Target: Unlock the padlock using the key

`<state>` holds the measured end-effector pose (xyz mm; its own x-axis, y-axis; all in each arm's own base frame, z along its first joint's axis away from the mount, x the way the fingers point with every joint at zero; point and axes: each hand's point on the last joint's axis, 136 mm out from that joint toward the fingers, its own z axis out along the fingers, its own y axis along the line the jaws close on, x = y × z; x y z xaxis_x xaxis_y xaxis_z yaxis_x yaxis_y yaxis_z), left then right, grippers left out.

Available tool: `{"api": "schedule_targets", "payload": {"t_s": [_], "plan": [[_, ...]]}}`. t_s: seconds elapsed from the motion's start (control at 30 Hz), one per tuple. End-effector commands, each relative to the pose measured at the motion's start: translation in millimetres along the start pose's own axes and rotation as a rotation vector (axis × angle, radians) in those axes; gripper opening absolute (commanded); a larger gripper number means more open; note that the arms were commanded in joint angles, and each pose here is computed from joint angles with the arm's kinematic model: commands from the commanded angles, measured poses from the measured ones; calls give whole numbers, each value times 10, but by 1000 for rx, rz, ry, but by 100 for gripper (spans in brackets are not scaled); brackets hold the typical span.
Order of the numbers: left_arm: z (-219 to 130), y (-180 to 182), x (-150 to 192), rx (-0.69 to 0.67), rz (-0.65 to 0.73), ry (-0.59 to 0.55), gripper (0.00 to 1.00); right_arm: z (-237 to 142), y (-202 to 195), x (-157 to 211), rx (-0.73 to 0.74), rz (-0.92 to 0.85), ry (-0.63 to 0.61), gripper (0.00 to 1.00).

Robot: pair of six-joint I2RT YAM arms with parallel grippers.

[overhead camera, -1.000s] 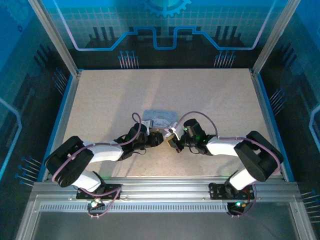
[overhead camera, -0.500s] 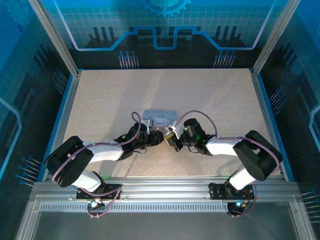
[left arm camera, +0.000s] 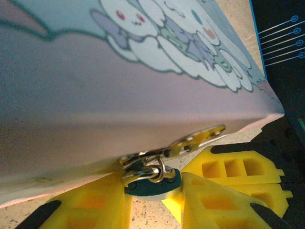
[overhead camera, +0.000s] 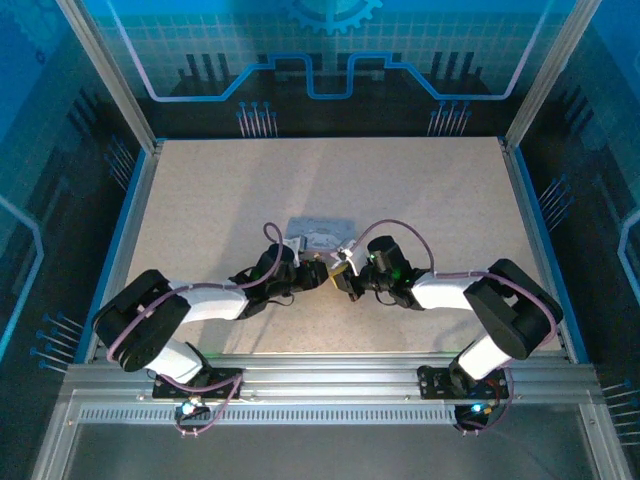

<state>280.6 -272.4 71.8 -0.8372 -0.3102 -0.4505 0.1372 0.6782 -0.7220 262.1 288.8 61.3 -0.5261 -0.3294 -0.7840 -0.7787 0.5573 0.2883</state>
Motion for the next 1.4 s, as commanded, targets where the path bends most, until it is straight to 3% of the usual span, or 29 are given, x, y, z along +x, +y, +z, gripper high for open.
{"api": "schedule_targets", "payload": {"t_s": [0.0,0.23,0.57,1.03,1.37], "plan": [[61,-185,141,86,3,71,29,6,41,-376,-26,-39,-131,6],[174,-68,234,66,-21,94,30,34,-35,-123,7,-12,-69,6],[196,34,256,39,-36,81,42,95,-139,190,45,44,11,6],[-68,124,148,-13,-63,-2,65,121,-87,476,27,114,80,6],[-345,205,138,-14,-120,-68,67,9,102,340,-19,174,60,5]]}}
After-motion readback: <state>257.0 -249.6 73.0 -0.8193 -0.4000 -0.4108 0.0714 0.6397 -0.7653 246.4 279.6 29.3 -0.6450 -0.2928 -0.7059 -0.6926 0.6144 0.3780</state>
